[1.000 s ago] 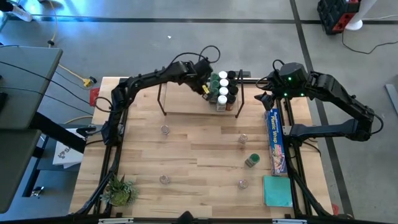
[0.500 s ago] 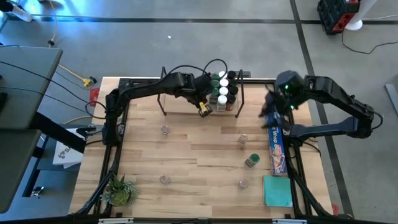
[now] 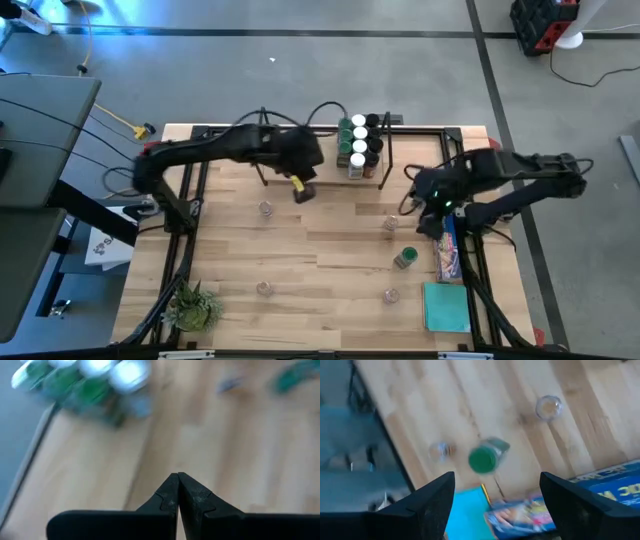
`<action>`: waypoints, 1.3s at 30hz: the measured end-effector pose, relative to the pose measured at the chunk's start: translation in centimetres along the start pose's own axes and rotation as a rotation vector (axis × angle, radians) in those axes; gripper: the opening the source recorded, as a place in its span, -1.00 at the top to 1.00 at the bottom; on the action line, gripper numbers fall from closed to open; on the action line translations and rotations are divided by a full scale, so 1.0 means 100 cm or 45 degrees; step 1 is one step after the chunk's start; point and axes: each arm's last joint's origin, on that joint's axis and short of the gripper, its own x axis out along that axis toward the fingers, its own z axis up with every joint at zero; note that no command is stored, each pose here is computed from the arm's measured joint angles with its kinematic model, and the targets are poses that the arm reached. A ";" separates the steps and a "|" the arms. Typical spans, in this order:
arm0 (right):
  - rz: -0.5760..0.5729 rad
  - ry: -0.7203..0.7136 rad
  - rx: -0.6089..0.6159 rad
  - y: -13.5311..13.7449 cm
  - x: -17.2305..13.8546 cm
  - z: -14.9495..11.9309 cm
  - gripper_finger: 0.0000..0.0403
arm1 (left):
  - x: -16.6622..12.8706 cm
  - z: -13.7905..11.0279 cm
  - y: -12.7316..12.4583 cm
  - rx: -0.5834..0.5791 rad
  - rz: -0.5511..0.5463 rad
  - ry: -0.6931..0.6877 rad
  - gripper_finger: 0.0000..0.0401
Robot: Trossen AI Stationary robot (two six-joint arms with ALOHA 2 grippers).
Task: Shelf spices
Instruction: Put the green seasoning bottle on the shelf aligned with the other green seasoning bottles
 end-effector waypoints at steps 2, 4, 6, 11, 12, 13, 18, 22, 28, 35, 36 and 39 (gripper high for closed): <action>-0.037 -0.068 0.112 0.014 0.008 0.002 -0.42 | -0.011 -0.013 0.005 0.034 -0.129 -0.108 0.99; -0.051 -0.122 0.205 0.027 0.016 0.004 -0.42 | -0.023 -0.029 0.012 0.024 -0.190 -0.164 0.99; -0.090 -0.102 0.287 0.035 0.025 0.003 -0.42 | -0.032 -0.048 0.018 0.022 -0.184 -0.178 0.99; -0.209 0.016 0.357 0.055 0.056 0.002 -0.42 | -0.052 -0.088 0.024 -0.007 -0.166 -0.197 0.99; -0.254 0.053 0.345 0.057 0.063 0.001 -0.42 | -0.056 -0.094 0.025 -0.014 -0.164 -0.209 0.99; -0.297 0.098 0.331 0.059 0.072 -0.002 -0.42 | -0.058 -0.099 0.025 -0.019 -0.161 -0.220 0.99; -0.229 0.283 0.429 0.048 0.116 -0.016 -0.42 | -0.066 -0.119 0.025 -0.092 -0.170 -0.267 0.99; -0.223 0.206 0.591 0.039 0.123 -0.023 -0.42 | -0.073 -0.130 0.024 -0.135 -0.182 -0.291 0.99; -0.207 0.177 0.580 0.032 0.143 -0.028 -0.42 | -0.085 -0.135 0.024 -0.173 -0.194 -0.340 0.99; -0.201 0.165 0.641 0.023 0.158 -0.031 -0.33 | -0.088 -0.137 0.024 -0.206 -0.199 -0.355 0.99; -0.196 0.161 0.634 0.023 0.159 -0.031 -0.27 | -0.088 -0.137 0.024 -0.207 -0.199 -0.354 0.99; -0.184 0.148 0.599 0.024 0.159 -0.030 -0.01 | -0.087 -0.135 0.024 -0.206 -0.199 -0.366 0.99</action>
